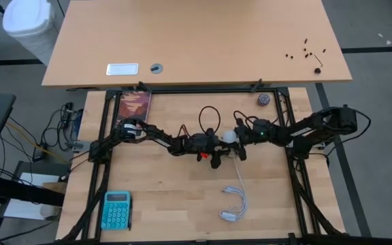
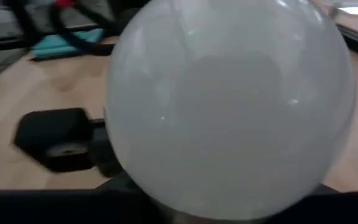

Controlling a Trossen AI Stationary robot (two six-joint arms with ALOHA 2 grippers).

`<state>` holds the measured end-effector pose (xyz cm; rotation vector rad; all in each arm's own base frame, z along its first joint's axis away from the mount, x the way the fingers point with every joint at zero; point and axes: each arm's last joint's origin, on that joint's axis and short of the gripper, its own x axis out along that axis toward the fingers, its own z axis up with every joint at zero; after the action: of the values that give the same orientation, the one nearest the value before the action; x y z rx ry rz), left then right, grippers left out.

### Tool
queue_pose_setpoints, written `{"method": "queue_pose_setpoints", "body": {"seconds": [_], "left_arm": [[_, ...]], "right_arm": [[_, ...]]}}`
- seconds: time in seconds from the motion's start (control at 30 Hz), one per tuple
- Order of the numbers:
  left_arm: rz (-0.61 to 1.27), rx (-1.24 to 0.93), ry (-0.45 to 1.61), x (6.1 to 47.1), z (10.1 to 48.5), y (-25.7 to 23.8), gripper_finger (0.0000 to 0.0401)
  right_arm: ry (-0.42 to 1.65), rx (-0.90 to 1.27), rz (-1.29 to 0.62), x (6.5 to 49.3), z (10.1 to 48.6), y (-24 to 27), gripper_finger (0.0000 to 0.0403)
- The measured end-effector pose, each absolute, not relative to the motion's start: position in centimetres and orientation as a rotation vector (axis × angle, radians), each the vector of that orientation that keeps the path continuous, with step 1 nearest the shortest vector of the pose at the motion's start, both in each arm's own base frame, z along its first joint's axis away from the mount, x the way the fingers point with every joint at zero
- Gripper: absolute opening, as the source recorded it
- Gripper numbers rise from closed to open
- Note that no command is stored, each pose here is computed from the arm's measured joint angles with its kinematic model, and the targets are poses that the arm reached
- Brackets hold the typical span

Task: Screw lightbulb
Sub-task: Insert the white lightbulb into the lamp

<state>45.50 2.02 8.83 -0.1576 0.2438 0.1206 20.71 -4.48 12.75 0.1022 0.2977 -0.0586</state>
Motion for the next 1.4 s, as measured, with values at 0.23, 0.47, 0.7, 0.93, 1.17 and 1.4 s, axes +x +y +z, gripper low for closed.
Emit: {"method": "queue_pose_setpoints", "body": {"seconds": [0.23,0.47,0.7,0.93,1.17,1.4], "left_arm": [[0.135,-0.156,0.243,45.5,8.8,2.1,0.0172],[0.129,-0.156,0.227,45.5,8.9,2.0,0.0172],[0.109,-0.105,0.144,45.7,9.7,1.9,0.0177],[0.104,-0.126,0.066,45.8,10.4,1.9,0.0208],[0.081,-0.126,0.049,45.8,10.6,1.9,0.0214],[0.098,-0.130,0.122,45.8,9.9,1.9,0.0214]], "right_arm": [[0.301,0.126,-0.282,21.0,12.6,-2.8,0.0170],[0.281,0.153,-0.281,21.1,12.8,-1.8,0.0180],[0.234,0.130,-0.141,21.3,13.3,-1.7,0.0174],[0.225,0.163,-0.030,21.3,13.5,-2.2,0.0190],[0.229,0.199,0.048,21.2,13.5,-3.0,0.0240],[0.261,0.195,0.028,21.0,13.2,-3.6,0.0298]]}}
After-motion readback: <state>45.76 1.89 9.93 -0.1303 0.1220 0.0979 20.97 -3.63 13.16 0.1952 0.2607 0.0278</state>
